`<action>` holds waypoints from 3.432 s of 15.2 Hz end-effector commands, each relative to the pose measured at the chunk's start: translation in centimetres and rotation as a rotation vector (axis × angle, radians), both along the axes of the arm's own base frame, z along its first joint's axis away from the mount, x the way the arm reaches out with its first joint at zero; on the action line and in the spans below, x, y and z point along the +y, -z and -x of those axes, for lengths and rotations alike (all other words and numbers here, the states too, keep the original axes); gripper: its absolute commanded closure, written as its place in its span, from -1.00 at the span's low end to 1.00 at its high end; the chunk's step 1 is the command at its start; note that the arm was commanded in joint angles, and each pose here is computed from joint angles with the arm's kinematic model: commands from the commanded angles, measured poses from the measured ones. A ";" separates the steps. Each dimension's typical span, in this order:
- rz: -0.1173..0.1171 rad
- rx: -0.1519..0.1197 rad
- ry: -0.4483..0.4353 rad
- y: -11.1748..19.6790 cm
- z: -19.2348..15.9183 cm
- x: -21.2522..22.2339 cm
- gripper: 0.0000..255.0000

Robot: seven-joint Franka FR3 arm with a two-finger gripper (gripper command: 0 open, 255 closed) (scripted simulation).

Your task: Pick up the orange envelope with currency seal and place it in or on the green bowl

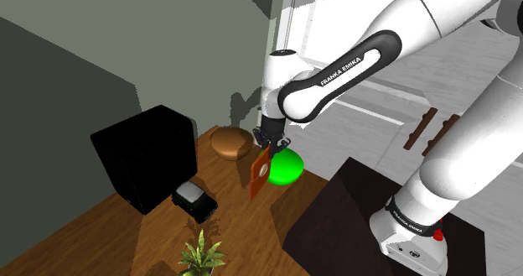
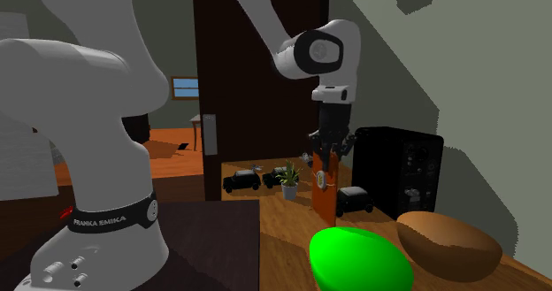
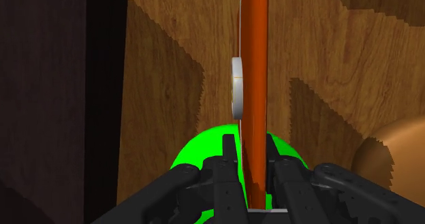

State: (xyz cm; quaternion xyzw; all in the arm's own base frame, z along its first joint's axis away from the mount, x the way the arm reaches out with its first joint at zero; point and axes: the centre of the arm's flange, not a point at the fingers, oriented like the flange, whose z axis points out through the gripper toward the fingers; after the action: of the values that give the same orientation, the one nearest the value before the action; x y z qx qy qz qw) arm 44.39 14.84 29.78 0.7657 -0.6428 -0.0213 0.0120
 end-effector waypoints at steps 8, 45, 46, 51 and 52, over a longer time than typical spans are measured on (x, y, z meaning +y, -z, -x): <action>0.000 0.000 0.000 -4.8 0.0 0.1 1.00; 0.000 0.000 0.000 -7.7 -2.8 -17.4 1.00; 0.000 0.000 0.000 -7.1 -2.8 -17.4 1.00; 0.000 0.000 0.000 -4.5 -2.8 -17.4 1.00; 0.000 0.000 0.000 -4.0 -2.8 -17.4 1.00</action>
State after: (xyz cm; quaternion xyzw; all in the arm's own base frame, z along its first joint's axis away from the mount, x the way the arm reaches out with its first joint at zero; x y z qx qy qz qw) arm 47.16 -2.60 34.23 0.7656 -0.6428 -0.0218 0.0123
